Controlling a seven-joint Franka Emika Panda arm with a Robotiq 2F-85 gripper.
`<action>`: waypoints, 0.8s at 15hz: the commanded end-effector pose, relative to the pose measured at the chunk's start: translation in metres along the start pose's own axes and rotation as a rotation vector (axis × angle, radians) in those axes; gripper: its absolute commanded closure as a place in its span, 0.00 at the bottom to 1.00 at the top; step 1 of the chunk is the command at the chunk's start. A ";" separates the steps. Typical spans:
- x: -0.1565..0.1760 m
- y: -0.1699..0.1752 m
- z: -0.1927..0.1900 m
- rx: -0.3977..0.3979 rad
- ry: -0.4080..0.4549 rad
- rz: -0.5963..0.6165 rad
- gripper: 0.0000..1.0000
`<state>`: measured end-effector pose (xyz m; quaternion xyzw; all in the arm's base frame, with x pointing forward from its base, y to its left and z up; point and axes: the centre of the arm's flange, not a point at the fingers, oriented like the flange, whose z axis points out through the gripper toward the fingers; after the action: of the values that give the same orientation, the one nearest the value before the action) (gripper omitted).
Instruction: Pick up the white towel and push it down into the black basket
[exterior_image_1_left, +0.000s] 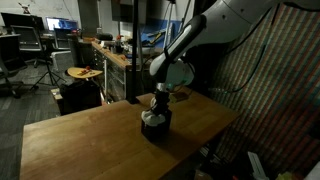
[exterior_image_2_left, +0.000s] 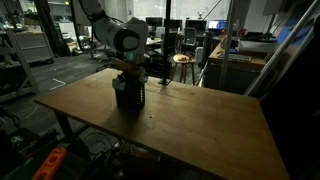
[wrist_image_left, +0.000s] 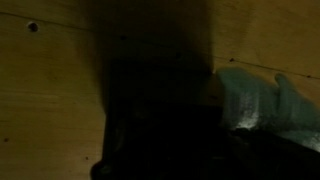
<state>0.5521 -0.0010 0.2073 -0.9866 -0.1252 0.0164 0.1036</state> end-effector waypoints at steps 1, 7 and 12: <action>0.001 -0.006 0.007 -0.006 -0.026 0.001 0.97; -0.004 0.003 -0.012 -0.021 0.004 0.027 0.97; -0.011 0.014 -0.033 -0.041 0.036 0.062 0.97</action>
<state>0.5535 -0.0128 0.2155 -0.9895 -0.1069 0.0107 0.0969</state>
